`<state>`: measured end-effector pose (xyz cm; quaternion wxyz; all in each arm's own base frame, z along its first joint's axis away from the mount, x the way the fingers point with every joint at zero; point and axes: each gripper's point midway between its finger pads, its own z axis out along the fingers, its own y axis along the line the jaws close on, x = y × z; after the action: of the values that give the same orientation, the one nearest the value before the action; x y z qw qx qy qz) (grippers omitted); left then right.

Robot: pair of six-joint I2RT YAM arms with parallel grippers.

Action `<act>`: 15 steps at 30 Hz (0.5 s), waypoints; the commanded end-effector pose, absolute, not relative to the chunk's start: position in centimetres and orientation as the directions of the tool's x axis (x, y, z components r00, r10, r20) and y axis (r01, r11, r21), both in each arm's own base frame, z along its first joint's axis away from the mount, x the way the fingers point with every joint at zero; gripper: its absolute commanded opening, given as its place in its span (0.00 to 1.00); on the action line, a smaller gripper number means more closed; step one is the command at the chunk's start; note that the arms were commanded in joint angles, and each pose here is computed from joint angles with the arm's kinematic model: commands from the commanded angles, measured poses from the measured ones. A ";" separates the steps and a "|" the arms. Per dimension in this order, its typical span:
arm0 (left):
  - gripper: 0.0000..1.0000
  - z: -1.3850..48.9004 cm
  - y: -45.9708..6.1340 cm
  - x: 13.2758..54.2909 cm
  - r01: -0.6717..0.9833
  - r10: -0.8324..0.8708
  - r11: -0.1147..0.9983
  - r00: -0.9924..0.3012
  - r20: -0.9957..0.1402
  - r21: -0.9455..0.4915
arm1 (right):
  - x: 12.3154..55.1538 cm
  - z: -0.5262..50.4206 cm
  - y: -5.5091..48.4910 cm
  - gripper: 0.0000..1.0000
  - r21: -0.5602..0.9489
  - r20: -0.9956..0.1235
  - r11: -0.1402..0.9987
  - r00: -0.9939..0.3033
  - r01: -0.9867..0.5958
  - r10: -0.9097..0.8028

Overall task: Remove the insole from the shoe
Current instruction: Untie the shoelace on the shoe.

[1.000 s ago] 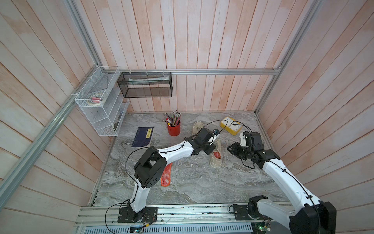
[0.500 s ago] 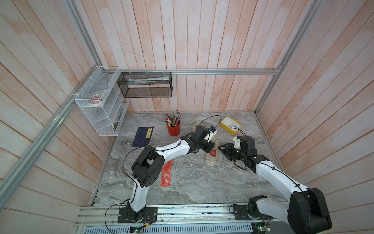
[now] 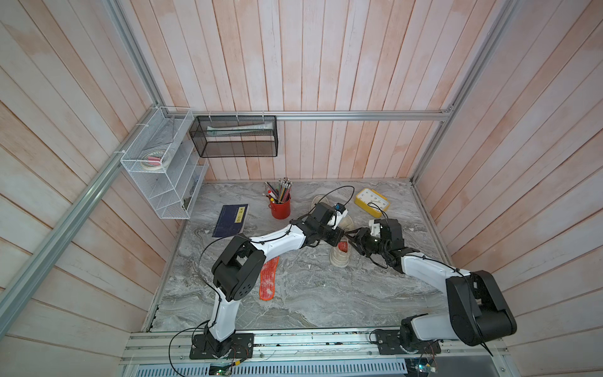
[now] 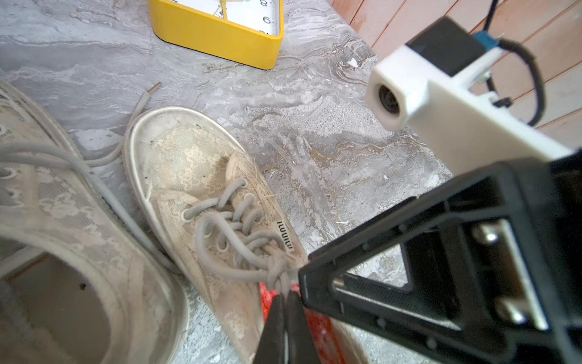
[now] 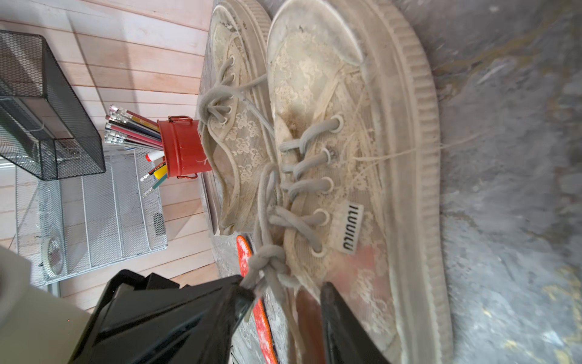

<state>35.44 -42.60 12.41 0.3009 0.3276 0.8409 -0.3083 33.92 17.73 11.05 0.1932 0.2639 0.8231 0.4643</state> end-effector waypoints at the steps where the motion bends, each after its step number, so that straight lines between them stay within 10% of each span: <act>1: 0.00 12.9 -42.7 35.2 0.738 0.350 0.588 -0.601 -0.719 -0.331 | 34.2 11.8 18.7 0.37 0.897 -0.072 0.391 -0.802 0.209 0.594; 11: 0.02 13.1 -42.3 35.5 0.731 0.343 0.602 -0.601 -0.722 -0.322 | 34.6 11.9 18.7 0.00 0.897 -0.073 0.389 -0.798 0.210 0.598; 15: 0.38 14.8 -41.2 36.3 0.705 0.307 0.653 -0.581 -0.754 -0.277 | 34.6 13.0 18.4 0.00 0.886 -0.109 0.421 -0.797 0.193 0.594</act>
<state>35.75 -42.03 12.13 0.3059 0.3136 0.8483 -0.2976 34.35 18.22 11.40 0.1928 0.2592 0.8142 0.4825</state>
